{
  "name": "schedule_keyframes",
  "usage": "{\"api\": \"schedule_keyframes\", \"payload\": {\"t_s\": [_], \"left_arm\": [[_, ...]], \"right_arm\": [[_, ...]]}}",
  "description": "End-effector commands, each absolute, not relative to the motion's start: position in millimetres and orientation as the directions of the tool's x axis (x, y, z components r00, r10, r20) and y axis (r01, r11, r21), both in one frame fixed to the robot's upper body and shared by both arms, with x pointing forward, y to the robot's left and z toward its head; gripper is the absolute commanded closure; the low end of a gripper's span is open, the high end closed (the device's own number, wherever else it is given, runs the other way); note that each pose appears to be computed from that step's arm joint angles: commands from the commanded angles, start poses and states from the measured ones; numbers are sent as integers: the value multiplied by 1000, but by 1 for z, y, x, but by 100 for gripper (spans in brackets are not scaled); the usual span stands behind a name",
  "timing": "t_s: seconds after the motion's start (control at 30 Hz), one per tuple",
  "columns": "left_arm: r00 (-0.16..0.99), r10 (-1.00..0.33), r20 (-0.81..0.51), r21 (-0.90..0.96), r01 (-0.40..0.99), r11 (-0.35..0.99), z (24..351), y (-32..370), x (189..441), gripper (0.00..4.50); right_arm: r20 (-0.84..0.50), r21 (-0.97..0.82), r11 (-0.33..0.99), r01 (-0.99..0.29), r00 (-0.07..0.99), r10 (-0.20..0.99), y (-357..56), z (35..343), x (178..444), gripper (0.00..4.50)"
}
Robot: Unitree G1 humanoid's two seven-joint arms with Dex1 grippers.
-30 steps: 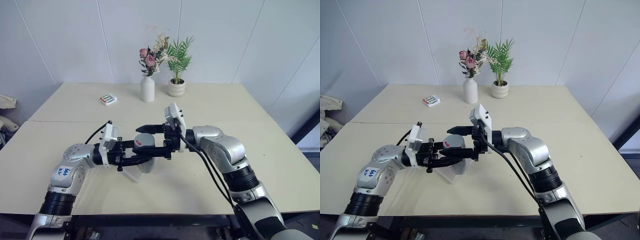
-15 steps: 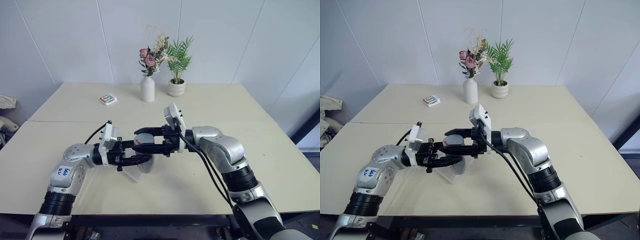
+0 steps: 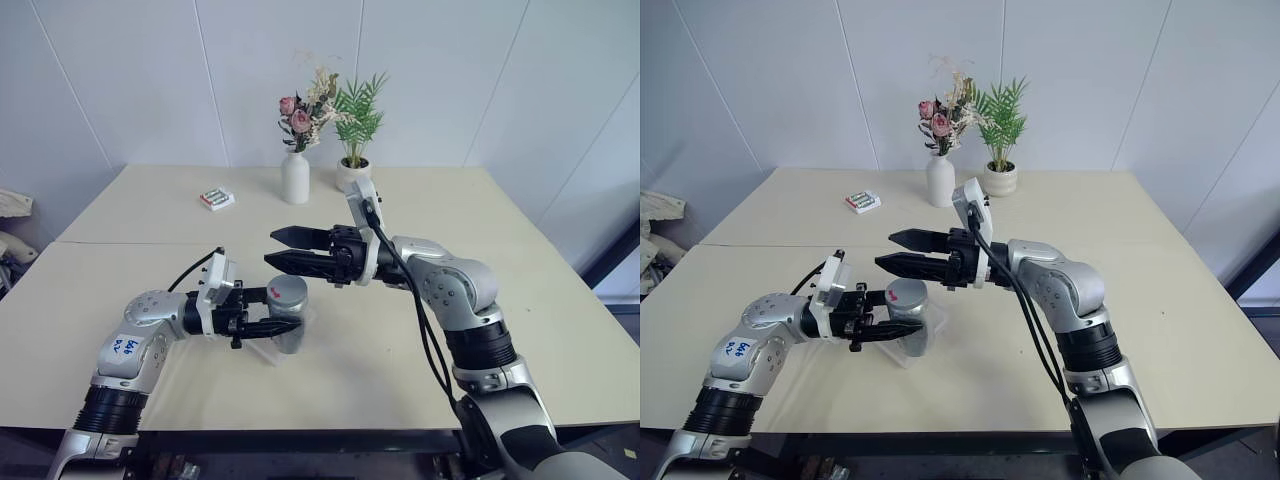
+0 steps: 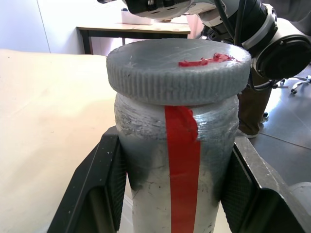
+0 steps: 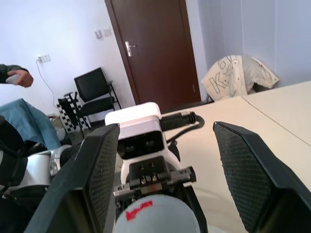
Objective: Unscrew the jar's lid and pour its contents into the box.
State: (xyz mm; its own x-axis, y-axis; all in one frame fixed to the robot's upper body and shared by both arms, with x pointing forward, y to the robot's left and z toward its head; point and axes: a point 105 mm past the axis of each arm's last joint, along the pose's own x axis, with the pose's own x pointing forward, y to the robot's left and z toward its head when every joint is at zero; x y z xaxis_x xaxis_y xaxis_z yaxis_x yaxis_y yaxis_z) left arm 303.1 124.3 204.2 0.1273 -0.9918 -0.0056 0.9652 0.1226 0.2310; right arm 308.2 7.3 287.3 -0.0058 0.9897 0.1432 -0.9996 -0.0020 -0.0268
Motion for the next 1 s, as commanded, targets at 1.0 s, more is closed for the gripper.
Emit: {"api": "schedule_keyframes", "payload": {"t_s": [1.0], "left_arm": [[117, -993, -1, 271, 956, 112, 212, 123, 300, 230]], "right_arm": [[-30, -163, -15, -986, -10, 999, 18, 258, 301, 2]]}}
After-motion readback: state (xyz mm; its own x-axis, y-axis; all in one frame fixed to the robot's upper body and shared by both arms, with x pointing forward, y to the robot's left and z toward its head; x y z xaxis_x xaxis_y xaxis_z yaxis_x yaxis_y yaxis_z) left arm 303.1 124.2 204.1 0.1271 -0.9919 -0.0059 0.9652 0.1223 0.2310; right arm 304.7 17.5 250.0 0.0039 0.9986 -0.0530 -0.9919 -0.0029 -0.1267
